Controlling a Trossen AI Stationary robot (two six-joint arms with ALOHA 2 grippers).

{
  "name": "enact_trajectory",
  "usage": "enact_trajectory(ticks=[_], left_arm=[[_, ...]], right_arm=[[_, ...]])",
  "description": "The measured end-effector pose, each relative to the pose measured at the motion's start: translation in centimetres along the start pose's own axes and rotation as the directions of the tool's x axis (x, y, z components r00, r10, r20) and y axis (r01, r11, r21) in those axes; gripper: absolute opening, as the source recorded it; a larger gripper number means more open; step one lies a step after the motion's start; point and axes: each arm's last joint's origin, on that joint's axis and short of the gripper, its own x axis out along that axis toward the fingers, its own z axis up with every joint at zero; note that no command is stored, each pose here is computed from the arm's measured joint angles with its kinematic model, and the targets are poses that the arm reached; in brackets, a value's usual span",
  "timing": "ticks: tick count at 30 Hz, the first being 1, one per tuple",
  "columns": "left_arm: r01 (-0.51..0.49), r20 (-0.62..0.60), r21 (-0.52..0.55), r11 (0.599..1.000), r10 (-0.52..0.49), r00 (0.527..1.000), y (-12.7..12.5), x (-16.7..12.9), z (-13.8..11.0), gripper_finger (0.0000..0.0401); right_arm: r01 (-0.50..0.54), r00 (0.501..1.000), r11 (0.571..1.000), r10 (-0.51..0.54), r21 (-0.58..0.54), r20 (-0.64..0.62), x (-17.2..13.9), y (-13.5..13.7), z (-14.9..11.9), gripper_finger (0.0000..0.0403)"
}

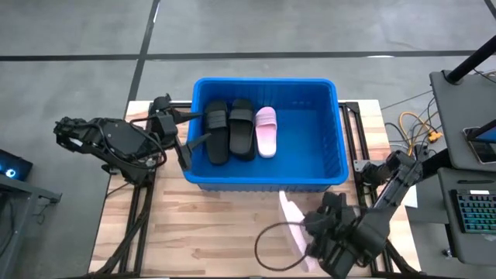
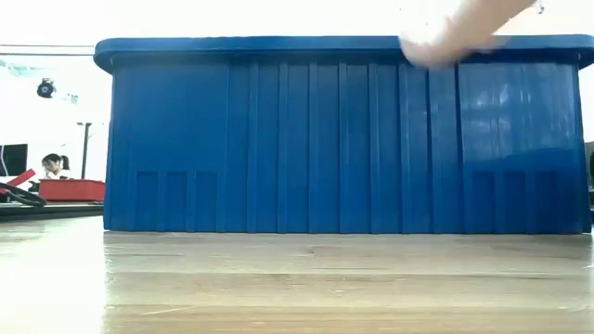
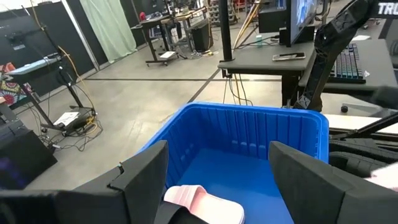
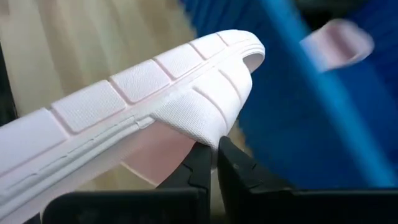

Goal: Pick and place slides into bin
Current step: Put the pink slide into the blue bin

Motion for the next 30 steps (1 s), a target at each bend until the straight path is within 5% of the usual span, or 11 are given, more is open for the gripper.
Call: enact_trajectory(ticks=[7, 15, 22, 30], left_arm=[[0.003, 0.021, -0.025, 1.000, -0.003, 1.000, 1.7, -1.5, 0.2, 0.0262], [0.021, 0.065, -0.083, 0.996, -0.015, 0.998, 4.4, -3.9, 0.4, 0.0262], [0.028, 0.081, -0.097, 0.995, -0.020, 0.997, 5.2, -4.6, 0.4, 0.0262], [0.001, 0.080, 0.003, 1.000, -0.002, 0.997, 5.3, -4.6, 0.4, 0.0262]], right_arm=[[0.005, 0.989, 0.999, -0.009, 0.033, 0.149, -2.6, -3.6, 6.2, 0.0009], [0.085, 0.977, 0.995, -0.093, 0.049, 0.194, -2.1, -9.7, 12.8, 0.0009], [0.124, 0.989, 0.992, -0.122, -0.027, 0.080, 1.0, -15.7, 16.5, 0.0009], [0.255, 0.966, 0.964, -0.258, -0.072, -0.030, 5.1, -21.8, 18.7, 0.0009]])
